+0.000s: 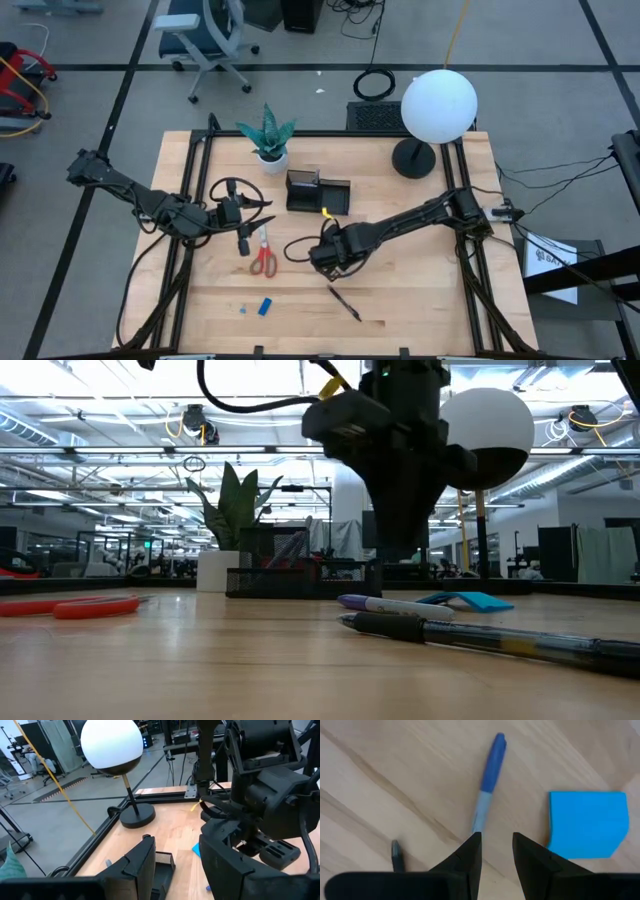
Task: Pick and place office supplies into organizer
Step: Put the blue marker into the black desk organizer
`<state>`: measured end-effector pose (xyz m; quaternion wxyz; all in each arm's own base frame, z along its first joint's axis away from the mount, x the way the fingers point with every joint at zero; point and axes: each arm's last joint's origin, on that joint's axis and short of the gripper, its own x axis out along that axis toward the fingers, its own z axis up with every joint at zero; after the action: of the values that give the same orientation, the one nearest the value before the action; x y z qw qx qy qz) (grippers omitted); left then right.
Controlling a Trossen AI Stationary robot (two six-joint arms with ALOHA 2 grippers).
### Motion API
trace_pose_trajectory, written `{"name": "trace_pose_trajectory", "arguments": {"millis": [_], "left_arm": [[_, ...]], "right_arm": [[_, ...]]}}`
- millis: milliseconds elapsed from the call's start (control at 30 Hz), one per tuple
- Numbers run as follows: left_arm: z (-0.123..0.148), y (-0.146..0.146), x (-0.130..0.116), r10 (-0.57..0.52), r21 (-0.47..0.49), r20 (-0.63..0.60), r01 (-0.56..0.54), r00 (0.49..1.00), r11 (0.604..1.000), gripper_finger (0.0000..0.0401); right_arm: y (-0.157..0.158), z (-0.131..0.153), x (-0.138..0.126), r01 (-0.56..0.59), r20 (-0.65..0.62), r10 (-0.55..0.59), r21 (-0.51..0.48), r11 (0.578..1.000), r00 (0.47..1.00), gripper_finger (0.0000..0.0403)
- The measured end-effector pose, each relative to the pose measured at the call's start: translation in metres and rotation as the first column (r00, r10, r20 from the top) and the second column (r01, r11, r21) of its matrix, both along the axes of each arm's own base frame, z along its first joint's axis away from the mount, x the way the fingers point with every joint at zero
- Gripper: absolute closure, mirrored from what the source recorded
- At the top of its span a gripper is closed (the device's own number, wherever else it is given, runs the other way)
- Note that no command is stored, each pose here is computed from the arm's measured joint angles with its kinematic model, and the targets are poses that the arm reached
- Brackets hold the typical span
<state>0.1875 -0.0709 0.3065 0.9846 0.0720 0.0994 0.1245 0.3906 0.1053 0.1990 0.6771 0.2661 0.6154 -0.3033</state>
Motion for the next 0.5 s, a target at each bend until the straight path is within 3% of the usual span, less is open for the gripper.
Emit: {"name": "trace_pose_trajectory", "arguments": {"millis": [500], "left_arm": [[-0.0006,0.0001,-0.0002,0.003,-0.014,-0.002,-0.003,1.000,1.000,0.0240]], "right_arm": [[0.0018,-0.0006,0.0033,-0.008,0.020,0.007,0.055,0.998,1.000,0.0303]]}}
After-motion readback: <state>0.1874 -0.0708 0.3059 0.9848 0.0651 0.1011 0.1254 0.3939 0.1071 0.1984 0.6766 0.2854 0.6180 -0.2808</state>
